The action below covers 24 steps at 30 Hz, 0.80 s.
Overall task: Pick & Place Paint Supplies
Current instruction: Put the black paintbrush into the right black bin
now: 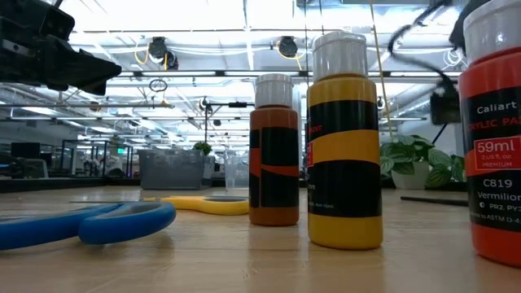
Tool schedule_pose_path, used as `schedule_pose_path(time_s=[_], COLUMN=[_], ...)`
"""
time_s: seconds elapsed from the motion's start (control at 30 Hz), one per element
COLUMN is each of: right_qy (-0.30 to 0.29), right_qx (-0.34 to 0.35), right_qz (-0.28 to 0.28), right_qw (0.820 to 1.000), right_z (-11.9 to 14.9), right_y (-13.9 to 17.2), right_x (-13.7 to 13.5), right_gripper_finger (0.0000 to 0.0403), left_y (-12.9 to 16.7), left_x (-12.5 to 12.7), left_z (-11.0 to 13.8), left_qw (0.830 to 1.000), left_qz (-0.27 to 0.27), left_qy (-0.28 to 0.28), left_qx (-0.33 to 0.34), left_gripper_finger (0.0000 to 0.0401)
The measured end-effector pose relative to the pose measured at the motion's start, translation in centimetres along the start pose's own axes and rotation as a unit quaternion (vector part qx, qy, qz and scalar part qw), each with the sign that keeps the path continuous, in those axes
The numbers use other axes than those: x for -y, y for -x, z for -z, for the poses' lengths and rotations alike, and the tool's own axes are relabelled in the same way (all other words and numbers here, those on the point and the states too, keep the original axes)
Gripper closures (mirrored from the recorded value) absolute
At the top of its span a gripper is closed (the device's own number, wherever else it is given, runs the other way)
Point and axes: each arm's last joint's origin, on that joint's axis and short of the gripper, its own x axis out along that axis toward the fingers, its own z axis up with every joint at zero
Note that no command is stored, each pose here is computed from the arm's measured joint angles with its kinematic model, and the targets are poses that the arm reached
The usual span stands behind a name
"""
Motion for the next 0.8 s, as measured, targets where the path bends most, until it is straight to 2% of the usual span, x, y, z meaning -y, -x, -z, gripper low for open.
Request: schedule_pose_path(time_s=[0.1, 0.2, 0.27, 0.33, 0.4, 0.5, 0.6, 0.67, 0.8], right_qy=[0.081, 0.177, 0.221, 0.256, 0.274, 0.257, 0.237, 0.206, 0.142], right_qx=[0.097, 0.18, 0.209, 0.199, 0.152, 0.046, -0.097, -0.196, -0.349], right_qz=[-0.075, -0.157, -0.19, -0.191, -0.161, -0.096, -0.038, 0.002, 0.068], right_qw=[0.989, 0.955, 0.933, 0.927, 0.936, 0.96, 0.966, 0.959, 0.924], right_z=[-0.9, -2.0, -2.9, -4.0, -5.1, -6.0, -5.8, -5.0, -2.9], right_y=[-0.4, 0.1, 1.0, 2.3, 3.8, 5.4, 5.9, 5.4, 3.7], right_x=[-1.1, -2.4, -3.5, -4.9, -5.9, -7.1, -7.6, -7.6, -6.9], right_gripper_finger=[0.0338, 0.0344, 0.0356, 0.0379, 0.0396, 0.0398, 0.0402, 0.0402, 0.0402], left_y=[0.0, 0.0, 0.0, 0.0, 0.0, 0.0, 0.0, 0.0, 0.0], left_x=[0.0, 0.0, 0.0, 0.0, 0.0, 0.0, 0.0, 0.0, 0.0], left_z=[0.0, 0.0, 0.0, 0.0, 0.0, 0.0, 0.0, 0.0, 0.0], left_qw=[1.0, 1.0, 1.0, 1.0, 1.0, 1.0, 1.0, 1.0, 1.0], left_qz=[0.0, 0.0, 0.0, 0.0, 0.0, 0.0, 0.0, 0.0, 0.0], left_qy=[0.0, 0.0, 0.0, 0.0, 0.0, 0.0, 0.0, 0.0, 0.0], left_qx=[0.0, 0.0, 0.0, 0.0, 0.0, 0.0, 0.0, 0.0, 0.0], left_gripper_finger=[0.0329, 0.0329, 0.0329, 0.0329, 0.0329, 0.0329, 0.0329, 0.0329, 0.0329])
